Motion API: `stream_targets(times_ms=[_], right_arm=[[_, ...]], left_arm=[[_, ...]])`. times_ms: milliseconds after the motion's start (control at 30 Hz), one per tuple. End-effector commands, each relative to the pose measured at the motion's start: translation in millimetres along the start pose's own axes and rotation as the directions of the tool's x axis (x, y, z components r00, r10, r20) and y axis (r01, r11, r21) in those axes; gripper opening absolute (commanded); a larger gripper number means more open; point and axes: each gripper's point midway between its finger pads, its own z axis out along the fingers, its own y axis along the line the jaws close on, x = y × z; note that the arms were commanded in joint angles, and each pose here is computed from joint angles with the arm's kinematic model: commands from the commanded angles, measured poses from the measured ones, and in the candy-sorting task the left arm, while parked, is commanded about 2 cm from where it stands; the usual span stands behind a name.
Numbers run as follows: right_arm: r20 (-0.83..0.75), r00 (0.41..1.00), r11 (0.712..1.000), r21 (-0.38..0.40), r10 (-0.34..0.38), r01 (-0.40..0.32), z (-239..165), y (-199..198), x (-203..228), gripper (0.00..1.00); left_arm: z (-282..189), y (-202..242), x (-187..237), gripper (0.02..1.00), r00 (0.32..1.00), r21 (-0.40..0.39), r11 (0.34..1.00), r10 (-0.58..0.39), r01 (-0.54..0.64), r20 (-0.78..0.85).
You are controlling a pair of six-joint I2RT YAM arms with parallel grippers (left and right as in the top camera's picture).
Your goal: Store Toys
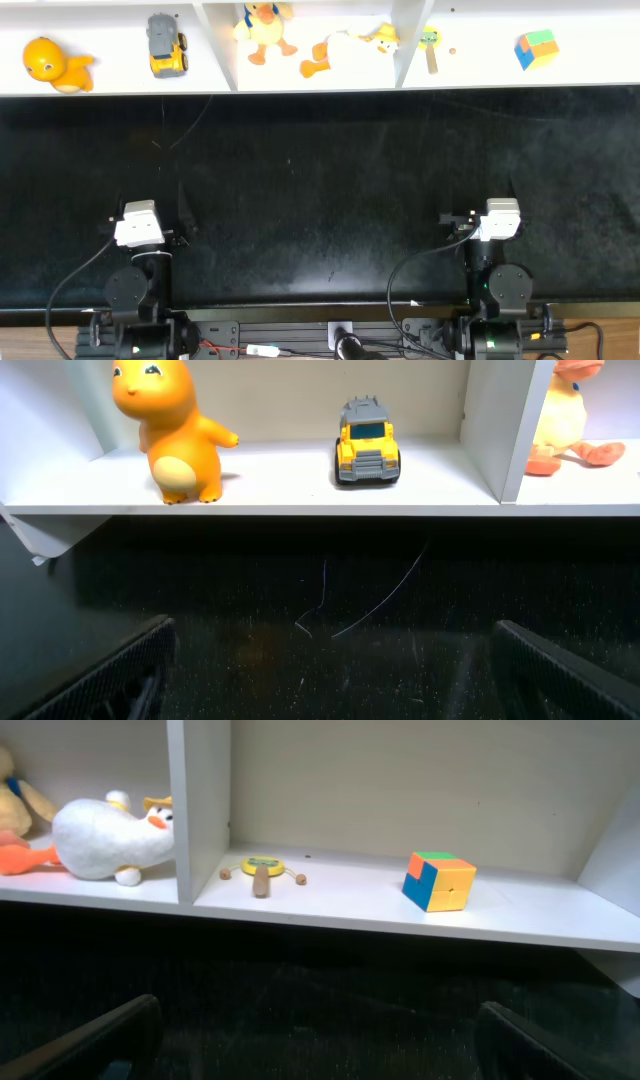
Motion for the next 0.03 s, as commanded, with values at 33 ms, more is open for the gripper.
stream_targets(times_ms=[33], right_arm=[[-0.001,1.0,1.0,0.003,0.006,-0.006,0.3,-0.5,3.8,0.996]], left_arm=[[-0.4,0.6,-0.7,0.998,1.0,-0.002,1.0,0.007,-0.007,0.005]])
